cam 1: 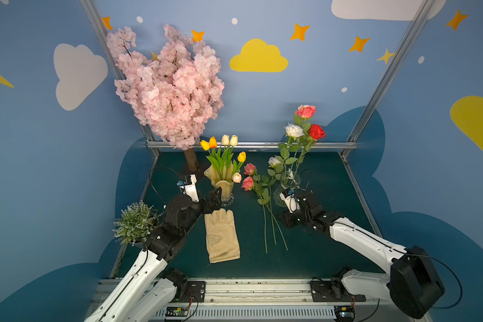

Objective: Arrange the flowers in different vases according to their variety
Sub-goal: Insert the flower into the vase, then pick up the flower at the center of the board.

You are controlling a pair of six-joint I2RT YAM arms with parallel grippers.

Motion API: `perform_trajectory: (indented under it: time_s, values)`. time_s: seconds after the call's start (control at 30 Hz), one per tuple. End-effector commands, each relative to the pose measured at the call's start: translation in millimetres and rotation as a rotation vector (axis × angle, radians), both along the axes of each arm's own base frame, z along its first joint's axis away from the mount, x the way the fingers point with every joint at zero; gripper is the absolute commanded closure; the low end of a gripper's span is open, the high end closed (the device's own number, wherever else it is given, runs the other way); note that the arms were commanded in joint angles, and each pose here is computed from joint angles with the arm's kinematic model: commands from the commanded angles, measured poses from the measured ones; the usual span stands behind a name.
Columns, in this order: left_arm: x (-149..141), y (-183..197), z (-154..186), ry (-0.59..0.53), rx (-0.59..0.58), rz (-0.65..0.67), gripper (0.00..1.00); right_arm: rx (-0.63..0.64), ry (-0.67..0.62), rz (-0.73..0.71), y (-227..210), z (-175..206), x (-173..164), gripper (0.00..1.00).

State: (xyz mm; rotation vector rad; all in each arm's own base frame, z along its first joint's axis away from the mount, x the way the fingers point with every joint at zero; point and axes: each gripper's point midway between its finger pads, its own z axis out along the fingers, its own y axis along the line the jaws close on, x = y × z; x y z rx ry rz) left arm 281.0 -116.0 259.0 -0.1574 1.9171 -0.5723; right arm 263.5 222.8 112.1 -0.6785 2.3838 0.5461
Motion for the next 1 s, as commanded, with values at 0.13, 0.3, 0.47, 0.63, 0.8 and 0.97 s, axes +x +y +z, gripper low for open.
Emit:
perform_trajectory:
  time_s: [0.13,0.3,0.47,0.63,0.8,0.97]
  values:
    - [-1,-2,-42,0.029,-0.068,0.033,0.00,-0.055,0.089,0.007,29,1,5,0.54]
    - [4,3,-75,0.005,0.029,0.046,0.00,-0.104,0.173,-0.034,46,-15,15,0.56]
    - [7,7,-81,0.026,0.075,0.065,0.00,-0.178,0.243,-0.071,56,-36,32,0.57]
    - [9,5,-83,0.030,0.076,0.059,0.00,-0.248,0.280,-0.107,61,-54,50,0.59]
    - [10,3,-85,0.039,0.075,0.050,0.00,-0.293,0.304,-0.120,66,-67,66,0.61]
    - [10,1,-84,0.039,0.068,0.043,0.00,-0.335,0.328,-0.163,58,-79,78,0.65]
